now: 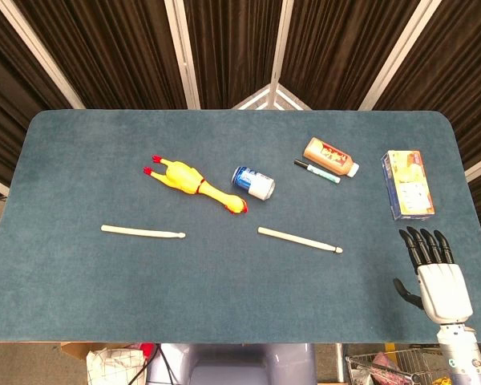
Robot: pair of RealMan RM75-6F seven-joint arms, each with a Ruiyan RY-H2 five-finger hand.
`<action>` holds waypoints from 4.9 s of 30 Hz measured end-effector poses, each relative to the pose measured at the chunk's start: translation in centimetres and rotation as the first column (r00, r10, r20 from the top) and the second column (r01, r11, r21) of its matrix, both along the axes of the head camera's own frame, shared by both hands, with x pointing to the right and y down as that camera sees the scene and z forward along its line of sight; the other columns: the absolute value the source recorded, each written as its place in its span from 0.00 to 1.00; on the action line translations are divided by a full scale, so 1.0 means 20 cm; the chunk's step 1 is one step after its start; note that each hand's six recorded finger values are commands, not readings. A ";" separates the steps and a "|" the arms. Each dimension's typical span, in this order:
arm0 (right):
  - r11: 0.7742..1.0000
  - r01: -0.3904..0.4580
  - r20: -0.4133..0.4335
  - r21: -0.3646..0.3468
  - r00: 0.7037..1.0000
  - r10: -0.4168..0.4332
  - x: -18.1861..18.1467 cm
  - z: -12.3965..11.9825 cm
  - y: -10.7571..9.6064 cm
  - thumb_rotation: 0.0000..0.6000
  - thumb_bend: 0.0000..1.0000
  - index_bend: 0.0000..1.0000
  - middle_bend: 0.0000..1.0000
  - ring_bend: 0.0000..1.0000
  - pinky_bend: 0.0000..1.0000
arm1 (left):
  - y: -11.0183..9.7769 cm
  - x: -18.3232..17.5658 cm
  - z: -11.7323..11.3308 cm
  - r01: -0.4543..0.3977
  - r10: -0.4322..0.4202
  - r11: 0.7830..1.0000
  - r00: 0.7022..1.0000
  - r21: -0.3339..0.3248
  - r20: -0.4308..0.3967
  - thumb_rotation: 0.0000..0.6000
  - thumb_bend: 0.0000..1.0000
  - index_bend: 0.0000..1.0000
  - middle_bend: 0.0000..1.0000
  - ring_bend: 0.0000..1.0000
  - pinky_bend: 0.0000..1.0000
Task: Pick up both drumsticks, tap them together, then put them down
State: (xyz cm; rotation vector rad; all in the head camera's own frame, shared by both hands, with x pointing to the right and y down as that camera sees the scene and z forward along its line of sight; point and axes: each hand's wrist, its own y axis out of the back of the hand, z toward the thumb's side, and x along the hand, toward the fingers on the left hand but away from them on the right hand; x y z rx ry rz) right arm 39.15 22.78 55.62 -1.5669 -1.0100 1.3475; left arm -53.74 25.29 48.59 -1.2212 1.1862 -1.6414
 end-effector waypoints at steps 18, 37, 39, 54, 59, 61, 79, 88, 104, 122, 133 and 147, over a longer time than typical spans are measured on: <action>0.988 -0.038 0.131 -0.148 0.990 0.058 -0.31 0.21 -0.02 1.00 0.28 0.29 0.28 0.14 0.00 | 0.00 -0.03 0.01 0.025 -0.025 1.000 1.000 -0.013 0.000 1.00 0.30 0.08 0.02 0.00 0.00; 0.953 -0.100 -0.068 -0.285 0.994 0.084 -0.77 0.65 -0.32 1.00 0.29 0.41 0.40 0.20 0.00 | -0.03 -0.05 0.05 0.045 -0.044 0.999 0.999 -0.028 0.026 1.00 0.30 0.08 0.02 0.00 0.00; 0.951 -0.108 -0.082 -0.291 0.993 0.087 -0.79 0.69 -0.33 1.00 0.31 0.42 0.41 0.20 0.00 | -0.03 -0.05 0.05 0.047 -0.046 0.999 0.999 -0.027 0.029 1.00 0.30 0.08 0.02 0.00 0.00; 0.948 -0.122 -0.133 -0.294 0.987 0.086 -0.80 0.83 -0.32 1.00 0.32 0.48 0.46 0.25 0.00 | -0.04 -0.04 0.08 0.046 -0.044 0.998 0.998 -0.043 0.052 1.00 0.30 0.08 0.02 0.00 0.00; 0.953 -0.111 -0.140 -0.283 0.987 0.074 -0.82 0.84 -0.30 1.00 0.33 0.51 0.48 0.26 0.00 | -0.04 -0.03 0.09 0.044 -0.042 0.998 0.998 -0.048 0.053 1.00 0.30 0.08 0.02 0.00 0.00; 0.955 -0.106 -0.146 -0.276 0.987 0.067 -0.83 0.84 -0.31 1.00 0.33 0.52 0.48 0.26 0.00 | -0.03 -0.03 0.09 0.044 -0.041 0.998 0.998 -0.049 0.054 1.00 0.30 0.08 0.02 0.00 0.00; 0.963 -0.079 -0.213 -0.259 0.977 0.022 -0.86 0.87 -0.33 1.00 0.35 0.55 0.51 0.29 0.00 | -0.04 -0.03 0.10 0.041 -0.038 0.998 0.998 -0.057 0.060 1.00 0.30 0.08 0.02 0.00 0.00; 0.963 -0.068 -0.223 -0.260 0.975 0.009 -0.88 0.88 -0.32 1.00 0.35 0.56 0.53 0.33 0.00 | -0.04 -0.02 0.11 0.039 -0.036 0.997 0.998 -0.062 0.059 1.00 0.30 0.08 0.02 0.00 0.00; 0.968 -0.051 -0.234 -0.246 0.972 -0.008 -0.92 0.89 -0.33 1.00 0.36 0.59 0.58 0.38 0.00 | -0.04 -0.02 0.12 0.035 -0.031 0.997 0.998 -0.072 0.058 1.00 0.30 0.08 0.02 0.00 0.00; 0.975 -0.002 -0.190 -0.223 0.981 -0.041 -0.93 0.83 -0.32 1.00 0.45 0.64 0.62 0.40 0.00 | -0.05 -0.01 0.11 0.019 -0.016 0.998 0.999 -0.065 0.048 1.00 0.30 0.09 0.03 0.00 0.00; 0.982 0.078 -0.045 -0.170 0.995 -0.087 -0.93 0.69 -0.35 1.00 0.46 0.66 0.64 0.43 0.00 | -0.09 0.05 0.11 -0.042 0.043 0.998 0.999 -0.048 0.033 1.00 0.30 0.13 0.07 0.00 0.00; 0.997 0.060 0.264 -0.045 0.963 -0.046 -0.79 0.35 -0.52 1.00 0.46 0.67 0.65 0.44 0.00 | -0.32 0.02 0.21 -0.127 0.151 0.974 0.981 -0.187 0.120 1.00 0.31 0.20 0.13 0.00 0.00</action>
